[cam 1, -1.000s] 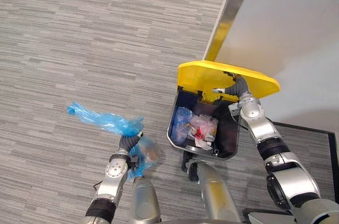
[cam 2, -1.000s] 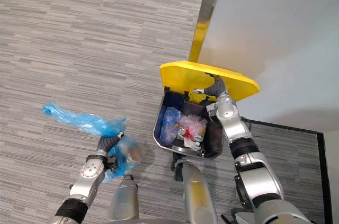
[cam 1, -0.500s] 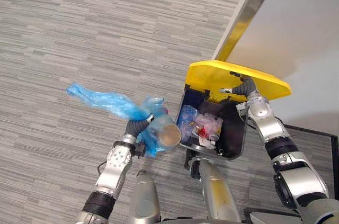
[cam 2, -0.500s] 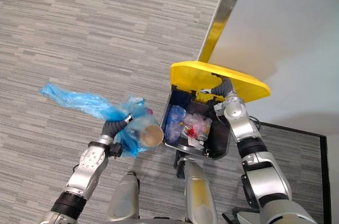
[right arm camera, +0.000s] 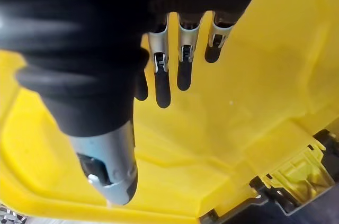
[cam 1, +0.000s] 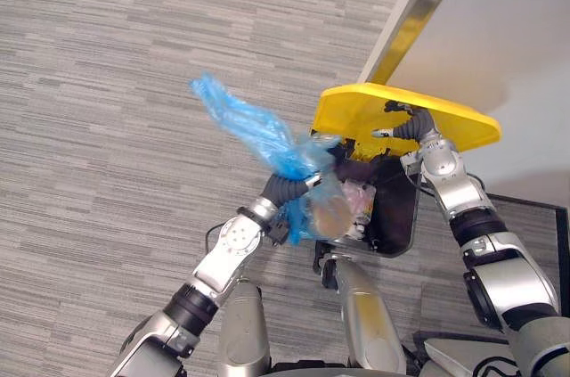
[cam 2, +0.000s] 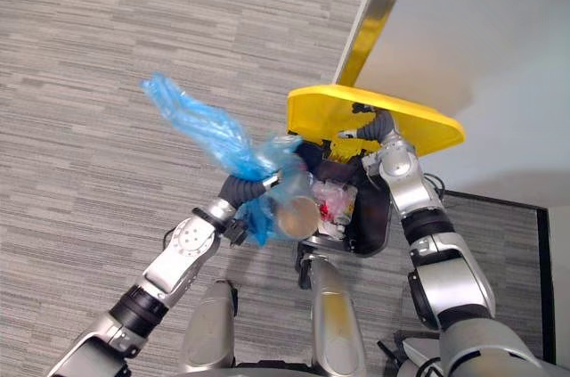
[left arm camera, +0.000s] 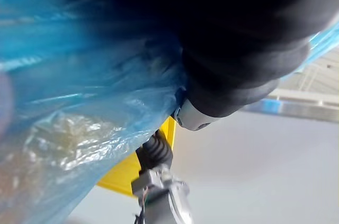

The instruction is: Gather rubbish on tea table into small bin, then transfer packed bag to large trash can.

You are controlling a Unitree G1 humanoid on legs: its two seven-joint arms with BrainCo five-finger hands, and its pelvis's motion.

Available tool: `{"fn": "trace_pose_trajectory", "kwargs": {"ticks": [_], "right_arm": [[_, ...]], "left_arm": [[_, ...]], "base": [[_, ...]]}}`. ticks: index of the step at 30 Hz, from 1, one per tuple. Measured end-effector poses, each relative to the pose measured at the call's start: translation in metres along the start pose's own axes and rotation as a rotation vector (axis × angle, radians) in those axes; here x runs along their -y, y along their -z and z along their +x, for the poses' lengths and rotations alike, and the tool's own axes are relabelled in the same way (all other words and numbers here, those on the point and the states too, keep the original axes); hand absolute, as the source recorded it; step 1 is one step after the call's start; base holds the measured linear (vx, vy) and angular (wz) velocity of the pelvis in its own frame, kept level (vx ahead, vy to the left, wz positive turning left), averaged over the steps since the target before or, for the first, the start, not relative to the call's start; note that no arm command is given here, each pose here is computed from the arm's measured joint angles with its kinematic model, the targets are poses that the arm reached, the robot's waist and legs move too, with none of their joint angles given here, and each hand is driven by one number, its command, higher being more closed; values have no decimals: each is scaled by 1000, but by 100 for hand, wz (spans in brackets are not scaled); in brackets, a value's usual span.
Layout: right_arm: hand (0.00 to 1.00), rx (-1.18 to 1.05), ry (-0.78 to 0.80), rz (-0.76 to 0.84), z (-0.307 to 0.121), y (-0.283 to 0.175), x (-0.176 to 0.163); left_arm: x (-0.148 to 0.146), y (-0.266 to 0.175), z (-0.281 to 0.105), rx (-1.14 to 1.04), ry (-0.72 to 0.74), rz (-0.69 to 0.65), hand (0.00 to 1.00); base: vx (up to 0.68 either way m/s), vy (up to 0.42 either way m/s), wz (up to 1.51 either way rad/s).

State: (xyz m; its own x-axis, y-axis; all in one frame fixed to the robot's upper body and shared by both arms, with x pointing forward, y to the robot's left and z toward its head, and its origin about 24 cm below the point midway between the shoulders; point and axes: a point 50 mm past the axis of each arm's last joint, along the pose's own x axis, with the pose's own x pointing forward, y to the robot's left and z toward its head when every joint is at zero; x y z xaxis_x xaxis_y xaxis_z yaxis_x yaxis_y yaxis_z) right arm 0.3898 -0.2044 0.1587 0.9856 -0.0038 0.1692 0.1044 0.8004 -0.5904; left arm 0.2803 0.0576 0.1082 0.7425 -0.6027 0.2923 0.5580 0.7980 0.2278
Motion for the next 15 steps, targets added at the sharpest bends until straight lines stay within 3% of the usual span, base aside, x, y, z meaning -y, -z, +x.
{"fn": "trace_pose_trajectory", "kwargs": {"ticks": [15], "right_arm": [[0,379,6,-152,12,-110,8]], "left_arm": [[56,15,75,-123,172,165,100]], "base": [[-16,7,-9]]}}
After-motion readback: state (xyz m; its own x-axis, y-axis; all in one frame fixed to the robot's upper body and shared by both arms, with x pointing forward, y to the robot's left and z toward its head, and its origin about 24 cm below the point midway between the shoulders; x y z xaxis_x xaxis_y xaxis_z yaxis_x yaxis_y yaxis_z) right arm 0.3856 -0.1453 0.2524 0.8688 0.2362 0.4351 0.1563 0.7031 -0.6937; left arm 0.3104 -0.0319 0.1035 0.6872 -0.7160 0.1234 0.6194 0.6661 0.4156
